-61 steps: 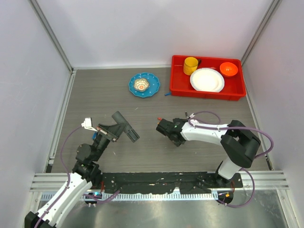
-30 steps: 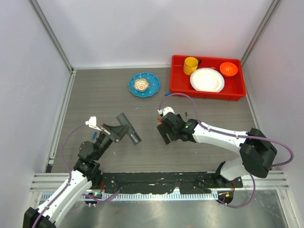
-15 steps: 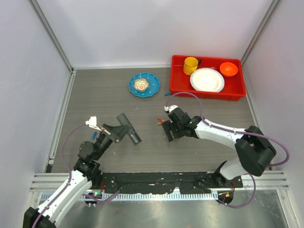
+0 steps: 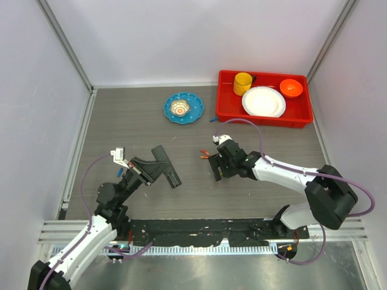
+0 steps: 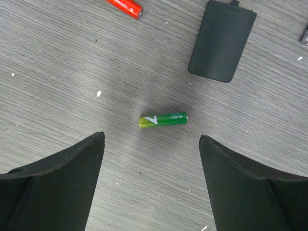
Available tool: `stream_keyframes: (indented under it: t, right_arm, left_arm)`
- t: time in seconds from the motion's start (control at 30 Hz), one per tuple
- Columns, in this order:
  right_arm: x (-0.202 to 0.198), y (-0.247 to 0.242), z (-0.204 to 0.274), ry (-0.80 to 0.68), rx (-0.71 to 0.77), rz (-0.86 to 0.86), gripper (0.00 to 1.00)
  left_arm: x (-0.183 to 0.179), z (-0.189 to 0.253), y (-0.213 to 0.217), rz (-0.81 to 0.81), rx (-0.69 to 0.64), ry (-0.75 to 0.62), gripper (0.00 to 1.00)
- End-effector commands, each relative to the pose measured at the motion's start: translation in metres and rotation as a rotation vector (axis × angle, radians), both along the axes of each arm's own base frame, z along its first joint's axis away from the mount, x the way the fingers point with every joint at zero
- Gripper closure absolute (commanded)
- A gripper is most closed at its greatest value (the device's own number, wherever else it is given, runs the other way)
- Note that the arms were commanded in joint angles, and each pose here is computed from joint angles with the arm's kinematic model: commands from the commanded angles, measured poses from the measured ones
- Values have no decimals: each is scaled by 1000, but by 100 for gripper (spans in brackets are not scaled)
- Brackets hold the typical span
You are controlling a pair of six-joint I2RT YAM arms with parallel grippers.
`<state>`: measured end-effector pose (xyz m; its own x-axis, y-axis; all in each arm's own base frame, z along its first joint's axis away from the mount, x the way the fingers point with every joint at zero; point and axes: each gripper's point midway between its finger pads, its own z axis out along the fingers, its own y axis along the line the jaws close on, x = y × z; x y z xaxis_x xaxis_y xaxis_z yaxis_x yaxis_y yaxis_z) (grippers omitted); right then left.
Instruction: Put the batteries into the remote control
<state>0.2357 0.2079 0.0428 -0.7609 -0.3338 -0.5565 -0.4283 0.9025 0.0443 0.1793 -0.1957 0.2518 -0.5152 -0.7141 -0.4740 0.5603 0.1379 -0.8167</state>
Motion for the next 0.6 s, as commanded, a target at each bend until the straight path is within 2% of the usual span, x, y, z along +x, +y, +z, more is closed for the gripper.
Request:
stream_keyframes:
  t: [0.0, 0.4, 0.5, 0.57]
  right_arm:
    - [12, 6, 24, -88, 88, -56, 15]
    - [20, 1, 22, -100, 77, -118, 16]
    - [22, -3, 20, -87, 78, -175, 17]
    - [23, -5, 17, -78, 82, -220, 18]
  left_arm:
    - [-15, -42, -3, -51, 44, -21, 100]
    - [-12, -37, 0, -23, 38, -40, 100]
    - [6, -60, 3, 41, 68, 111, 100]
    - [25, -90, 12, 137, 127, 299, 100]
